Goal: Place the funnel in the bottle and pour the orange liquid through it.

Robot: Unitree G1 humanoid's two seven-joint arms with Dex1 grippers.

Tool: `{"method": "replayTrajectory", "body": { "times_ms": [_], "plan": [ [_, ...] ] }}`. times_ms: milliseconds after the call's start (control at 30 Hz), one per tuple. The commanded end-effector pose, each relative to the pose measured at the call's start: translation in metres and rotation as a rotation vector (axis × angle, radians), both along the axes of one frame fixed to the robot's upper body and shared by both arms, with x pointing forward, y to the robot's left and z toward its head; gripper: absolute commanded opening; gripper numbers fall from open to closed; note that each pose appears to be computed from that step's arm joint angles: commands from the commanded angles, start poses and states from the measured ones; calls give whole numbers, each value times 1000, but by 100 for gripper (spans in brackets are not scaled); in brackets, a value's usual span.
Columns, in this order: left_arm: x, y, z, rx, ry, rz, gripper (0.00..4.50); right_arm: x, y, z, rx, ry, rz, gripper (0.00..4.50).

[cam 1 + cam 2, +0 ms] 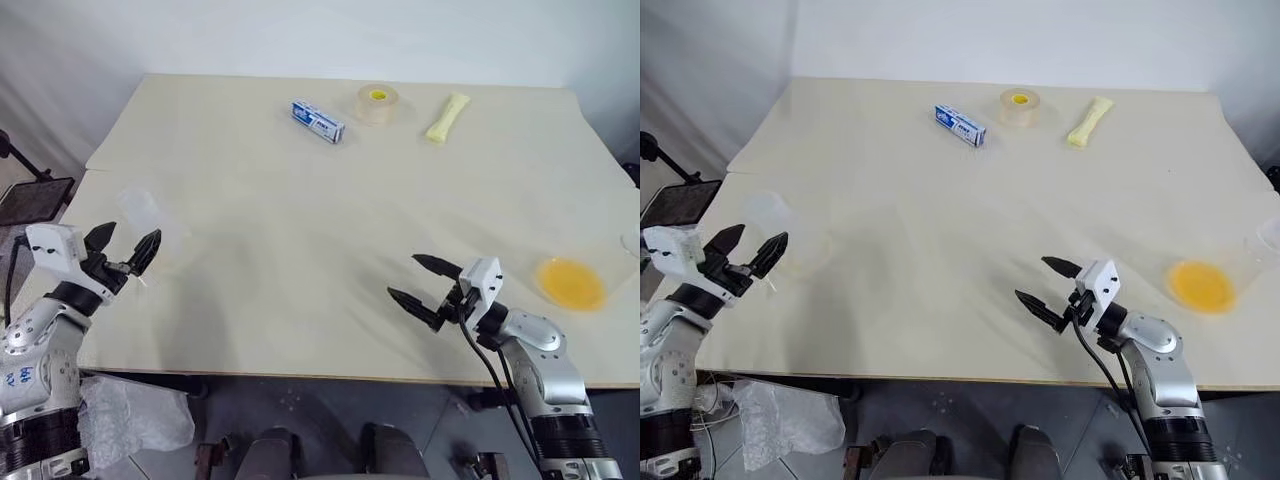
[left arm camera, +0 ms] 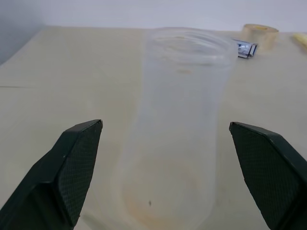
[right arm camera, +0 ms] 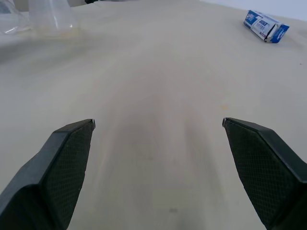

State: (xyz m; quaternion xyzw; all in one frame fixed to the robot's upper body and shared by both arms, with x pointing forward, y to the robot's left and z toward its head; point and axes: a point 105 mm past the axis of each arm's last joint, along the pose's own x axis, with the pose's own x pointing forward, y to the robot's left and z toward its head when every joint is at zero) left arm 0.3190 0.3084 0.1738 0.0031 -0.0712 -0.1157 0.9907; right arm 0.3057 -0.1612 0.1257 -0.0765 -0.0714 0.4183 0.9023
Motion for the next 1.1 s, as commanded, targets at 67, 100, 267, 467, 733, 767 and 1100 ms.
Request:
{"method": "replayTrajectory", "body": {
  "times_ms": [67, 100, 267, 467, 733, 767, 1100],
  "plan": [
    [9, 2, 19, 56, -63, -15, 450, -1, -3, 12, 9, -39, -7, 447],
    [11, 1, 20, 62, -71, -16, 450, -1, -2, 12, 9, -40, -7, 447],
    [19, -2, 24, 86, -95, -37, 431, 0, -1, 14, 14, -48, -13, 449],
    [23, -6, 25, 83, -78, -63, 264, 0, -2, 15, 15, -53, -27, 450],
    [42, -42, 62, 131, -148, -196, 230, 0, -6, 19, 17, -64, -58, 450],
    [48, -55, 65, 148, -140, -237, 230, 0, -8, 20, 17, -66, -61, 450],
    [64, -200, 71, 187, -155, -730, 230, -3, -24, 33, -11, -106, -108, 450]
  ]
}}
